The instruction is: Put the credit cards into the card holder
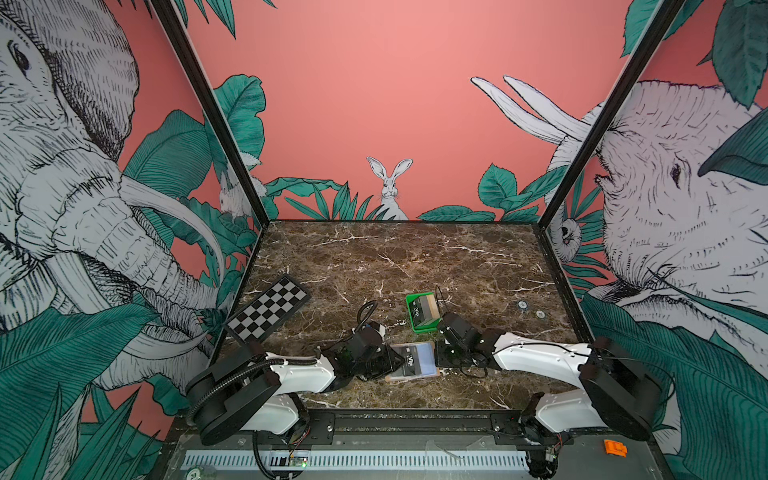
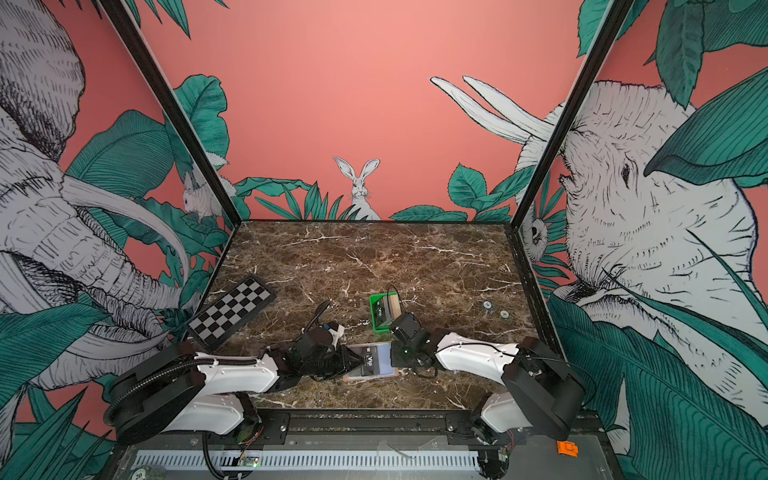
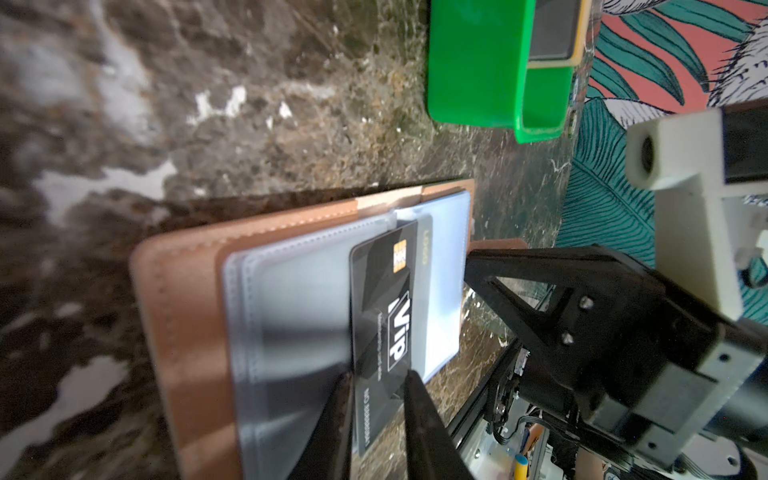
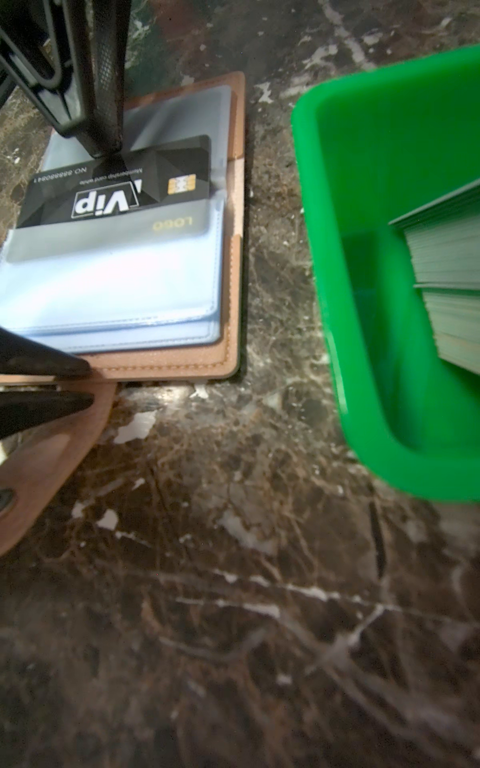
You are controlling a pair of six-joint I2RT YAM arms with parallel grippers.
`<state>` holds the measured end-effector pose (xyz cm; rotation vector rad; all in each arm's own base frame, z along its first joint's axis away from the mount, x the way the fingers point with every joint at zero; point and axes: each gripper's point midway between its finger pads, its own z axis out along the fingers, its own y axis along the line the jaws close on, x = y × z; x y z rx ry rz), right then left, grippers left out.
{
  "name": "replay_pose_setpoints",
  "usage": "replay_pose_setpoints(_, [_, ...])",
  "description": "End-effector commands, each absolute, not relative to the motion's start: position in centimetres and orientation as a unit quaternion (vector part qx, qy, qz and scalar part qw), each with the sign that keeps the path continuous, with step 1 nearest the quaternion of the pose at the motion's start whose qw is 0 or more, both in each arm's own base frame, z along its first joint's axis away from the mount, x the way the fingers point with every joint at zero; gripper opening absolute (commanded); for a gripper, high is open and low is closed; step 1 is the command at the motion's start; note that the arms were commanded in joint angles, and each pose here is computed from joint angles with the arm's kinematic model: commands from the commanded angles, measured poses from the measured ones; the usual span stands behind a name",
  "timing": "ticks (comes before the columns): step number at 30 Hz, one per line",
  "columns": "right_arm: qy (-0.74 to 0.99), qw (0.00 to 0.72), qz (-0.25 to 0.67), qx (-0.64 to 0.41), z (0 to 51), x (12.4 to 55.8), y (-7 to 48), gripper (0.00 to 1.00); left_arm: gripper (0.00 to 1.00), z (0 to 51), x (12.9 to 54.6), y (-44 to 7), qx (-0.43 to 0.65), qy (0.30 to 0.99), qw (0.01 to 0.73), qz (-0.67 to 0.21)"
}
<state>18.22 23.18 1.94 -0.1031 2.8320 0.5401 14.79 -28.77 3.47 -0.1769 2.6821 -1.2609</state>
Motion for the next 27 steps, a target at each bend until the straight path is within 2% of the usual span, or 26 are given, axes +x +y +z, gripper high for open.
replay_pose_setpoints(1, [0.977, 0.118, 0.172, -0.036, 0.6, 17.6, 22.6, 0.10, 0.24, 3.3, 14.8, -28.8, -0.060, 0.905, 0.084, -0.414])
replay_pose_setpoints(27, [0.976, 0.119, 0.179, -0.035, 0.6, 17.5, 22.6, 0.10, 0.24, 4.0, 15.4, -31.2, -0.040, 0.891, 0.084, -0.444])
